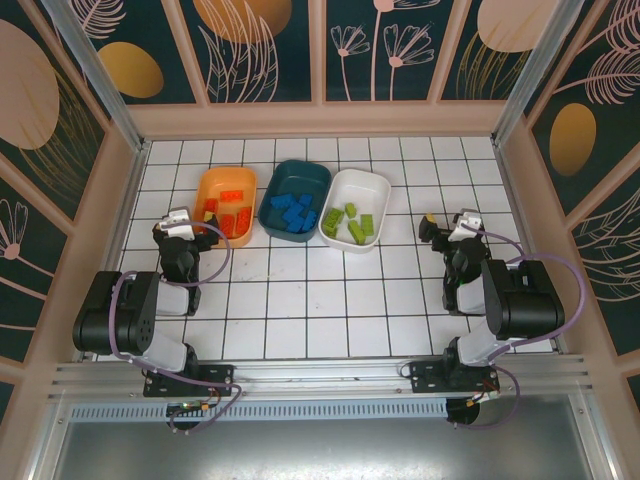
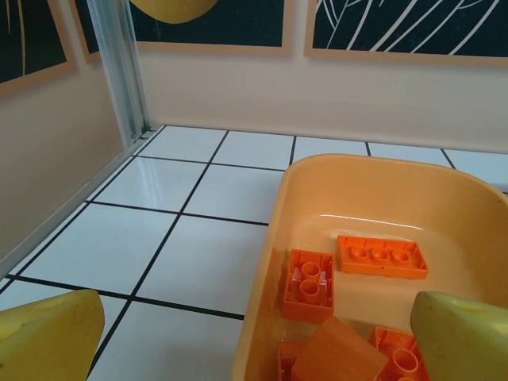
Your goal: Sort the legos into containers by color
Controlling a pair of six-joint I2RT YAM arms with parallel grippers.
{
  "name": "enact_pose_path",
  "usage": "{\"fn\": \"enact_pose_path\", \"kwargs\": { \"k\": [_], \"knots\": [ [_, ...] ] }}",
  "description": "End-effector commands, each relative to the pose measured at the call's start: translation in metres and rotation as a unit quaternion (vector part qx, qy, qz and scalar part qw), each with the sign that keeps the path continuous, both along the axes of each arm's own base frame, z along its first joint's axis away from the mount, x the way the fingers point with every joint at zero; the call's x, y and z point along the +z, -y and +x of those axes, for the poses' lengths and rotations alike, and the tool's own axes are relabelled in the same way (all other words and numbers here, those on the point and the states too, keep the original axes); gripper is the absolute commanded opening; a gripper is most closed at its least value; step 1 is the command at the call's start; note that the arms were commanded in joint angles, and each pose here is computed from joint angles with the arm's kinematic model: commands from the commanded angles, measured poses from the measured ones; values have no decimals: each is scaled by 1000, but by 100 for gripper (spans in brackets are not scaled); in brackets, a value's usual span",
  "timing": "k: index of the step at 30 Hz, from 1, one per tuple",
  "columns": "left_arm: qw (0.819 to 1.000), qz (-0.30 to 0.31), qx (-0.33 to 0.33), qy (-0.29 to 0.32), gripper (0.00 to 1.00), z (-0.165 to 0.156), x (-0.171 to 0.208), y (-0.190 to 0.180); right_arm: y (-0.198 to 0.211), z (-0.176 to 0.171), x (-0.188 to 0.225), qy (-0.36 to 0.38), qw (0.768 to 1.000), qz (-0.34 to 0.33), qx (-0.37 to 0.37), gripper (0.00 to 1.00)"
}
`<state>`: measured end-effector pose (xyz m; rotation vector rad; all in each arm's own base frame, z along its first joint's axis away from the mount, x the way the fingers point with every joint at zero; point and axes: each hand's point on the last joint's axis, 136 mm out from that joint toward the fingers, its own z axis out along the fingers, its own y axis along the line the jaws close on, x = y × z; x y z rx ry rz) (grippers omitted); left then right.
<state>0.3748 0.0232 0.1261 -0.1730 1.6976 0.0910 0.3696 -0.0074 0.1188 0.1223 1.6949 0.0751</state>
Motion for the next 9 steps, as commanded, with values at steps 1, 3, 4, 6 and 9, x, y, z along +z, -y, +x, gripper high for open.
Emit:
{"fn": "enact_pose_path", "kwargs": {
  "k": [1,3,4,6,9],
  "knots": [
    [1000,-10,-4,24,99,1,11,1,2,4,9,16,1000,-13,-8,99],
    [1000,-10,-4,24,98,1,11,1,2,3,8,15,1000,-14,-7,99],
    [1000,-10,-4,24,98,1,10,1,0,5,9,15,1000,-15,-2,99],
    [1000,-10,-4,25,98,1,11,1,0,8,6,5,1000,-2,16,99],
    [1000,-10,-4,24,98,1,11,1,0,6,7,11,1000,-9,10,99]
  ]
}}
